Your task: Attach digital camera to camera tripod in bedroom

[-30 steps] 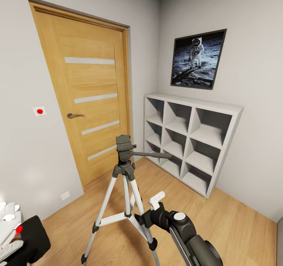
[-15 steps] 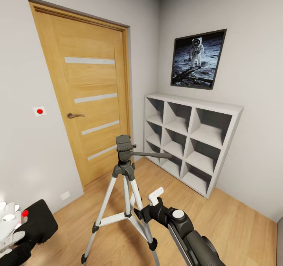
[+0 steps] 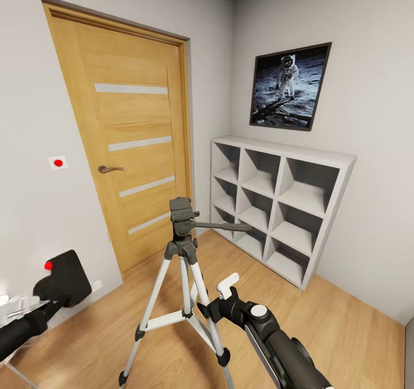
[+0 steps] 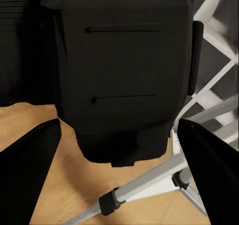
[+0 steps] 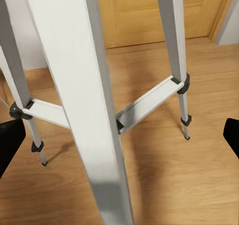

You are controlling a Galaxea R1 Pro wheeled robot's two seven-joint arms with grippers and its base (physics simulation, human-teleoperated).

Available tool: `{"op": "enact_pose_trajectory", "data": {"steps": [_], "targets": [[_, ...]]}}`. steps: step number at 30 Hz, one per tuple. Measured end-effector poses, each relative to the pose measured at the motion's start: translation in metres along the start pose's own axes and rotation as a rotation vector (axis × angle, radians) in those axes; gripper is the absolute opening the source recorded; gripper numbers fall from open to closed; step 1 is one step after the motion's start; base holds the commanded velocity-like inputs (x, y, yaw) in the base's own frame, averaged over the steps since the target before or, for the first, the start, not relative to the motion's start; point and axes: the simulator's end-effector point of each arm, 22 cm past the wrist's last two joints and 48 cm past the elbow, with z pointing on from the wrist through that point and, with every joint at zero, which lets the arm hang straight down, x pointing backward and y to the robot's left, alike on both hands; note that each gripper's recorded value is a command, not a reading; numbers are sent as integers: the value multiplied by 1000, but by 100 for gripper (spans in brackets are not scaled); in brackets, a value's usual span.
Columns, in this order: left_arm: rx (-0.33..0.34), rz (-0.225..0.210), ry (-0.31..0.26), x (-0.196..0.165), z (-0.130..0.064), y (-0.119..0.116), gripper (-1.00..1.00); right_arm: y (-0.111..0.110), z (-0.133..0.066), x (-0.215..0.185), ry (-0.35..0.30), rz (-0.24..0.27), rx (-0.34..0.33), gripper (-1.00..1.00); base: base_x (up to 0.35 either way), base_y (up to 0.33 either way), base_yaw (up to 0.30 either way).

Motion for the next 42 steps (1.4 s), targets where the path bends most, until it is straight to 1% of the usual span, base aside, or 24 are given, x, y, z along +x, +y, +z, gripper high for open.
{"op": "enact_pose_trajectory", "data": {"steps": [5,9,10,15,17,18,20,22,23,24,27,29,31,33,34,36,38,40,42], "targets": [[52,36,-35,-30,13,-15,-100,1,3,3,6,-3,-4,100,0,0,0],[108,66,-56,-51,30,-37,-100,6,7,9,20,4,-12,100,0,0,0],[134,76,-66,-62,38,-47,-100,11,10,12,28,8,-20,100,0,0,0],[170,100,-93,-89,54,-63,-100,26,16,16,35,-7,-42,100,0,0,0],[189,117,-98,-97,60,-72,-100,30,18,19,36,-15,-47,100,0,0,0],[186,121,-97,-97,60,-72,-100,30,18,19,36,-15,-47,100,0,0,0],[210,146,-93,-102,65,-84,-100,32,19,21,37,-20,-50,100,0,0,0],[229,186,-90,-109,69,-95,-100,34,20,23,38,-24,-53,100,0,0,0],[226,191,-89,-109,69,-94,-100,34,20,23,38,-24,-53,100,0,0,0],[237,205,-87,-112,70,-100,-100,35,21,23,38,-26,-54,100,0,0,0],[259,258,-84,-120,75,-115,-100,36,21,24,39,-29,-56,100,0,0,0],[282,288,-100,-133,77,-127,-100,36,22,25,39,-30,-56,100,0,0,0],[321,322,-119,-149,78,-143,-100,36,22,25,39,-30,-57,100,0,0,0],[369,372,-121,-161,79,-162,-100,37,22,25,39,-31,-57,100,0,0,0],[391,406,-116,-165,80,-171,-100,37,22,25,39,-31,-57,100,0,0,0],[428,483,-97,-173,83,-188,-100,37,22,25,39,-31,-58,100,0,0,0],[460,556,-65,-176,85,-204,-100,37,22,25,38,-31,-57,100,0,0,0],[485,611,-25,-176,86,-215,-100,37,22,25,37,-31,-57,100,0,0,0],[501,650,13,-175,87,-222,-100,36,22,25,37,-31,-56,100,0,0,0]]}}
